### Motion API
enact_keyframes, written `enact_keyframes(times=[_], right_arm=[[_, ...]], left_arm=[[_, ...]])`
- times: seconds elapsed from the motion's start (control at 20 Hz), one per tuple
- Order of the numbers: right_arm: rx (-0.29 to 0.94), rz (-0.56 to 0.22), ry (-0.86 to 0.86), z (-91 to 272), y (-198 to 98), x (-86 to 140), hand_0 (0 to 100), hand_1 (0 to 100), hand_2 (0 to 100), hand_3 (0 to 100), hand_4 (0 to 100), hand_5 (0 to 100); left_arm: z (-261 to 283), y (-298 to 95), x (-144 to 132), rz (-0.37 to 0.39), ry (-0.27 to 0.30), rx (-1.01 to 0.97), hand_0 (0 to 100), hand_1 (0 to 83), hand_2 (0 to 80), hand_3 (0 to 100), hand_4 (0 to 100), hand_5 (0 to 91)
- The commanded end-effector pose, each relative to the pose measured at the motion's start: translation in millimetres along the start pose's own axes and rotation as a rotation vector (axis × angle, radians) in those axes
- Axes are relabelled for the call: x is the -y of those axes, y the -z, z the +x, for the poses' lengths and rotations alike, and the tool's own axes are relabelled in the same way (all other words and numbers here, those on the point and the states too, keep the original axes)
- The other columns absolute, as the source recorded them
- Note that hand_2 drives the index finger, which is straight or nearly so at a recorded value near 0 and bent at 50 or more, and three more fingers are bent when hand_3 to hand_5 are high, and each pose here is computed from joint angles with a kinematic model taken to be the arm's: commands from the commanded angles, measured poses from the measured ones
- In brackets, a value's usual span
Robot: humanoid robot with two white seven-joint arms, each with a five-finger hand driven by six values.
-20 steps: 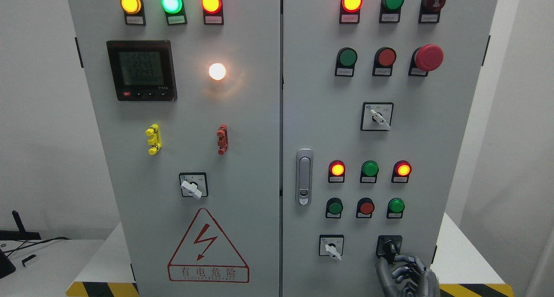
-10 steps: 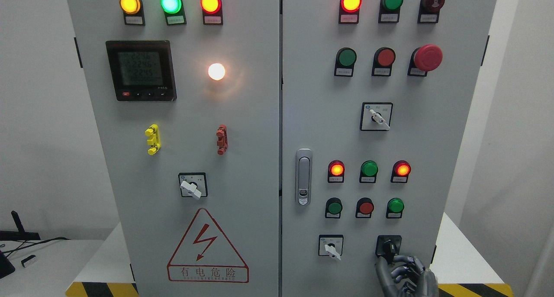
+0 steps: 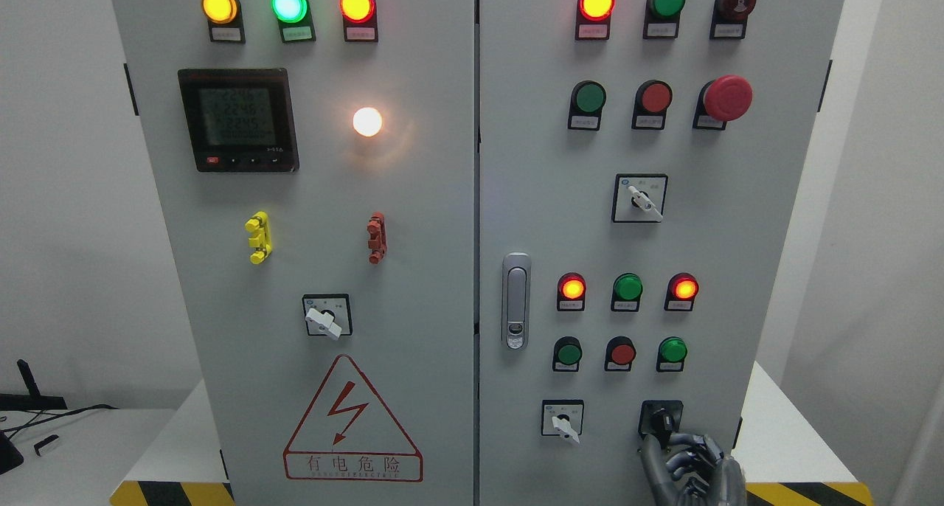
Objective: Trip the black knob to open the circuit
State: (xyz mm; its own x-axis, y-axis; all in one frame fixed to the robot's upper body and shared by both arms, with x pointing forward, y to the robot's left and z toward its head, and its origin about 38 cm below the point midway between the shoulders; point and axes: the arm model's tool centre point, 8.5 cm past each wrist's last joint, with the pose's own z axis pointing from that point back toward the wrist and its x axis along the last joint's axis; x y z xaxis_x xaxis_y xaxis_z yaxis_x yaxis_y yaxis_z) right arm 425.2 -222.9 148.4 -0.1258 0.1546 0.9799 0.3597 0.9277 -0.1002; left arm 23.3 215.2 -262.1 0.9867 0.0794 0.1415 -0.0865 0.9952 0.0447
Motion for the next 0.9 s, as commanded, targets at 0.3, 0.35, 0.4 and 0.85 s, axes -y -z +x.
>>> enact_keyframes(times=[0.3, 0.35, 0.4, 0.85], right_arm=[[-0.021, -0.017, 0.029, -2.0, 2.9, 6.7, 32, 68, 57, 82, 86, 98], [-0.021, -0.017, 0.029, -2.0, 2.9, 6.7, 31, 68, 57, 83, 86, 98], [-0.021, -0.017, 0.029, -2.0, 2.9, 6.7, 31, 68, 57, 83, 86, 98], [-0.019, -0.016, 0.031, -0.4, 3.8, 6.4, 31, 67, 58, 84, 87, 98]], left_arm=[[0.2, 0.0, 1.2, -0.006, 0.030, 0.001, 12, 38.9, 0.0, 0, 0, 0.0], [0.2, 0.0, 1.2, -0.006, 0.030, 0.001, 12, 38.9, 0.0, 0, 0, 0.0], [0.3, 0.0, 0.3, -0.004, 0.030, 0.002, 12, 38.9, 0.0, 0, 0, 0.0], [-0.2, -0.1, 0.3, -0.004, 0.030, 0.000, 12, 38.9, 0.0, 0, 0, 0.0]])
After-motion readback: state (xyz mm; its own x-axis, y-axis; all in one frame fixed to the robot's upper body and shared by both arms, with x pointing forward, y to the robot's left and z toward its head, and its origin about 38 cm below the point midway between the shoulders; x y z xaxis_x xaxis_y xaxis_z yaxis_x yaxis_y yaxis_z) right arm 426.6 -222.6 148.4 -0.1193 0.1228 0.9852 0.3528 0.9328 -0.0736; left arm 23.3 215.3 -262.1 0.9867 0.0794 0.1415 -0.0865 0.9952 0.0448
